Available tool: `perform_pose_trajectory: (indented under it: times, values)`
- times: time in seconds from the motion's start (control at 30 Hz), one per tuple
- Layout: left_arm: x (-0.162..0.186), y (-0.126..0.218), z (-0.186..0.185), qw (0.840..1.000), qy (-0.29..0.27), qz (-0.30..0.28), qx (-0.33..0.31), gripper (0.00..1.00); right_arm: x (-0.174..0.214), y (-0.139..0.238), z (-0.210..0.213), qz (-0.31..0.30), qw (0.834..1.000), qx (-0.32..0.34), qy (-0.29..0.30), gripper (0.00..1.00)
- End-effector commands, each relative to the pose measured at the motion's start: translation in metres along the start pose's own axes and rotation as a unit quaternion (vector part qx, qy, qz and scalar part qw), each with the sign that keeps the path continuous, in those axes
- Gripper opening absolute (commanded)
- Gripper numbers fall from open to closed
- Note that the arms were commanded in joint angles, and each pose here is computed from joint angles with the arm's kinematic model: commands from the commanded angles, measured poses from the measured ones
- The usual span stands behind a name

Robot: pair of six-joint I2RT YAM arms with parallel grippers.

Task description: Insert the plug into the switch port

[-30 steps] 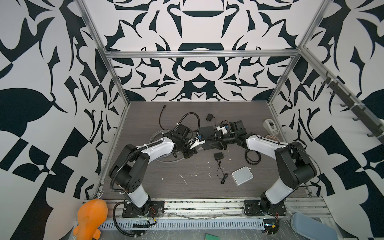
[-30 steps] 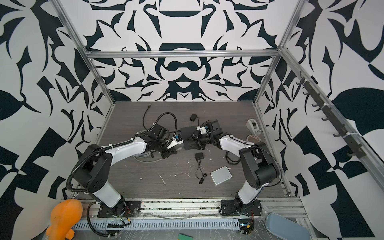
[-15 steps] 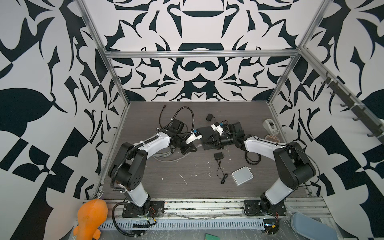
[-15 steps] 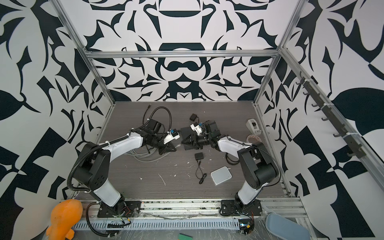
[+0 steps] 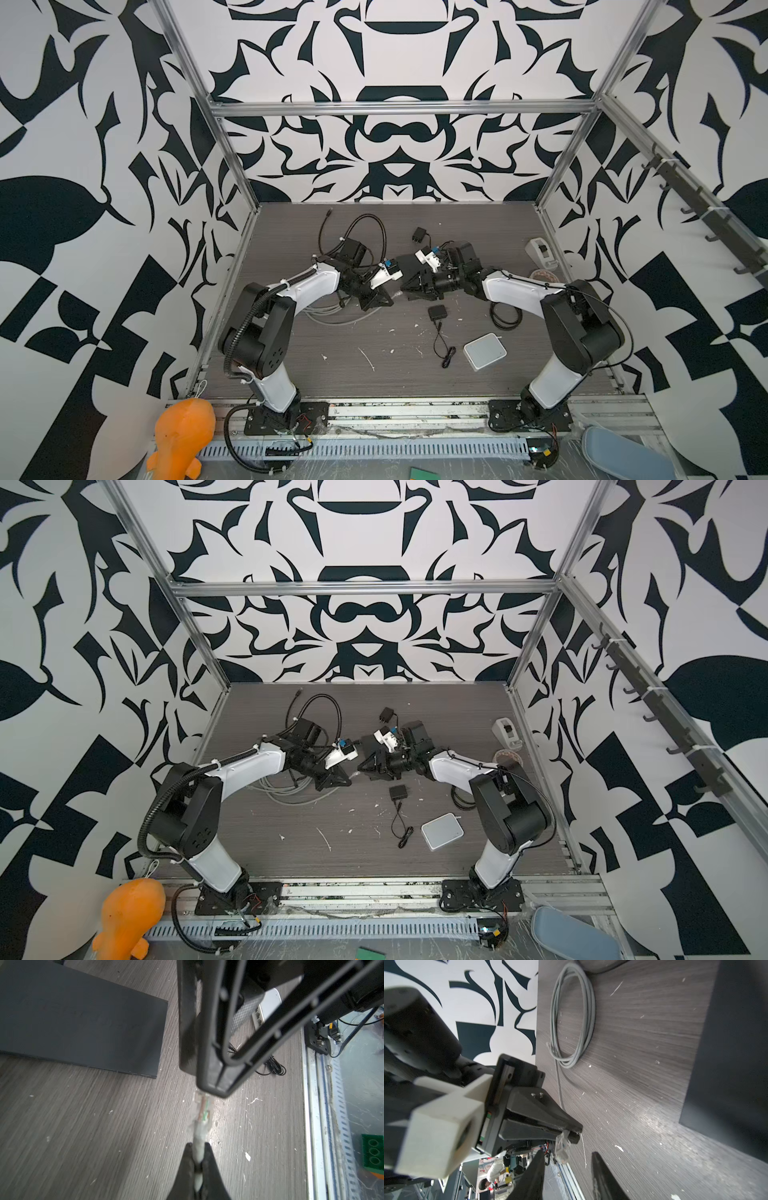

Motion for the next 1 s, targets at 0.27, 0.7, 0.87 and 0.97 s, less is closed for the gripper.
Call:
perform_pose_trajectory:
  times: [0.27, 0.7, 0.87, 0.97]
  values:
    - [-0.005, 0.004, 0.000, 1.000, -0.007, -0.006, 0.023, 0.00, -0.013, -0.008, 0.016, -0.004, 0.999, 0.000, 0.047, 0.31]
    - [-0.006, 0.007, 0.003, 1.000, -0.007, -0.014, 0.024, 0.00, -0.008, -0.014, 0.016, 0.007, 0.999, 0.006, 0.040, 0.11]
    - [-0.006, 0.008, 0.005, 1.000, -0.004, -0.014, 0.019, 0.00, -0.008, -0.015, 0.016, 0.005, 1.000, -0.004, 0.017, 0.06]
    - [-0.006, 0.008, 0.007, 1.000, -0.002, -0.013, 0.003, 0.09, -0.007, -0.016, 0.014, 0.013, 1.000, -0.003, -0.023, 0.04]
Point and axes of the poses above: each gripper's point midway between its finger pads, its own y axis back along the fingers, its own z axis along the line the jaws close on, x = y × z, the point moved 10 cm from there along y, back along the fingers, and after that the axes turned 4 degrees about y, right-handed, at the moved point
